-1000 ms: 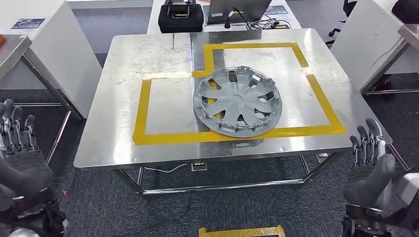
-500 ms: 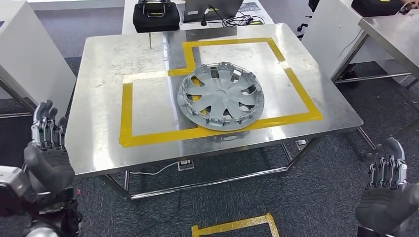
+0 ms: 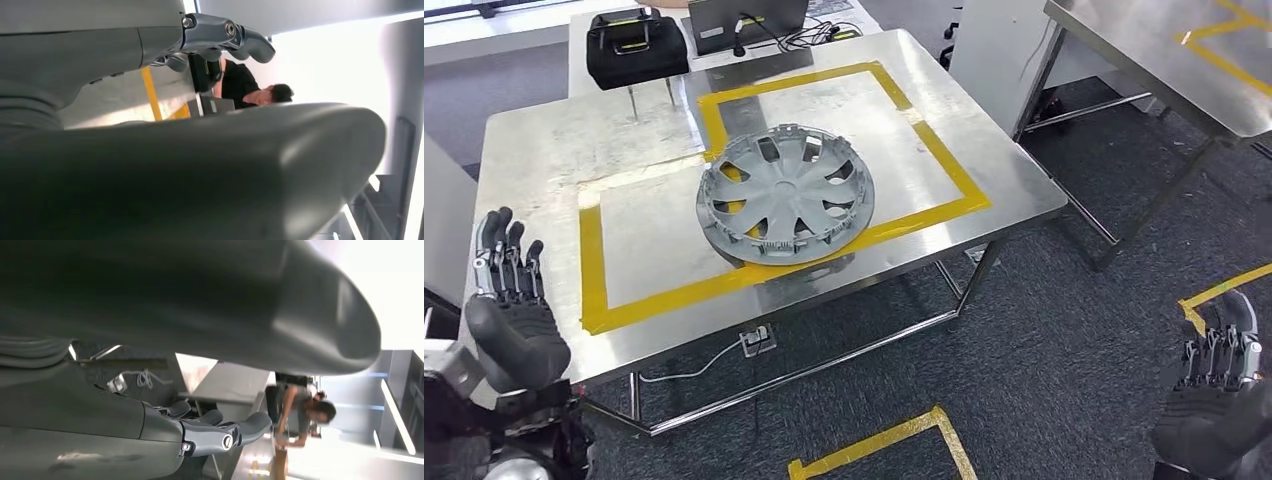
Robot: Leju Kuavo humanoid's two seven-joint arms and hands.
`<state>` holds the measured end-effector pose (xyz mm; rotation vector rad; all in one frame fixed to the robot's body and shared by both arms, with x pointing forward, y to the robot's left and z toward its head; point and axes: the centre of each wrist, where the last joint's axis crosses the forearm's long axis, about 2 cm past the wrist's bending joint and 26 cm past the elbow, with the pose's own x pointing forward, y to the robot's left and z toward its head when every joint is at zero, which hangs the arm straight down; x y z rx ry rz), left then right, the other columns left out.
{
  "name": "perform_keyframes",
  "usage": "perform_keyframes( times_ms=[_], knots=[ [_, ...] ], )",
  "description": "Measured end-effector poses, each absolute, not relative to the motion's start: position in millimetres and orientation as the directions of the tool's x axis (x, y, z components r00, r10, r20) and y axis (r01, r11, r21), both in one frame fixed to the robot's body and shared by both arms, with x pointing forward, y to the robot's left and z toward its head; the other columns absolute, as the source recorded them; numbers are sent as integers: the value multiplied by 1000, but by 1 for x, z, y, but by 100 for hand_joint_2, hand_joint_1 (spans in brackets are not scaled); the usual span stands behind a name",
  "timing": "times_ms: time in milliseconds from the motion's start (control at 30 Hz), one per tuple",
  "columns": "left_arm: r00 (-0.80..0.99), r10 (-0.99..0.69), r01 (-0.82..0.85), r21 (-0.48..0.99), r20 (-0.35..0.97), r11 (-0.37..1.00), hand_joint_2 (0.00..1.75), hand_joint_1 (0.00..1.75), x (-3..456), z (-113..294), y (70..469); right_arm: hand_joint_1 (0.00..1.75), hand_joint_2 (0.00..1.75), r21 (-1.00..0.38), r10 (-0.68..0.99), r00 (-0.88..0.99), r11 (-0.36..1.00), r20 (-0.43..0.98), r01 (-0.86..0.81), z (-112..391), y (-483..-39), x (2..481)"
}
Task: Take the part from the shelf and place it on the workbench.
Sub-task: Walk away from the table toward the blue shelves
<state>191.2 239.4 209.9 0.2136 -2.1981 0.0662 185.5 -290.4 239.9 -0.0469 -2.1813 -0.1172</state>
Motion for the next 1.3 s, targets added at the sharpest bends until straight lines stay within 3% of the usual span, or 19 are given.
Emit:
perform_keyframes(
  times_ms=[433,1300],
  knots=[
    [-607,26,-139,-138,795,981,0,0,195,199,239,0,0,71,25,-536,985,844,159,234,-303,180],
    [-523,-50,-116,-13,851,993,0,0,192,196,247,0,0,127,36,-524,954,851,273,232,-339,168]
  ],
)
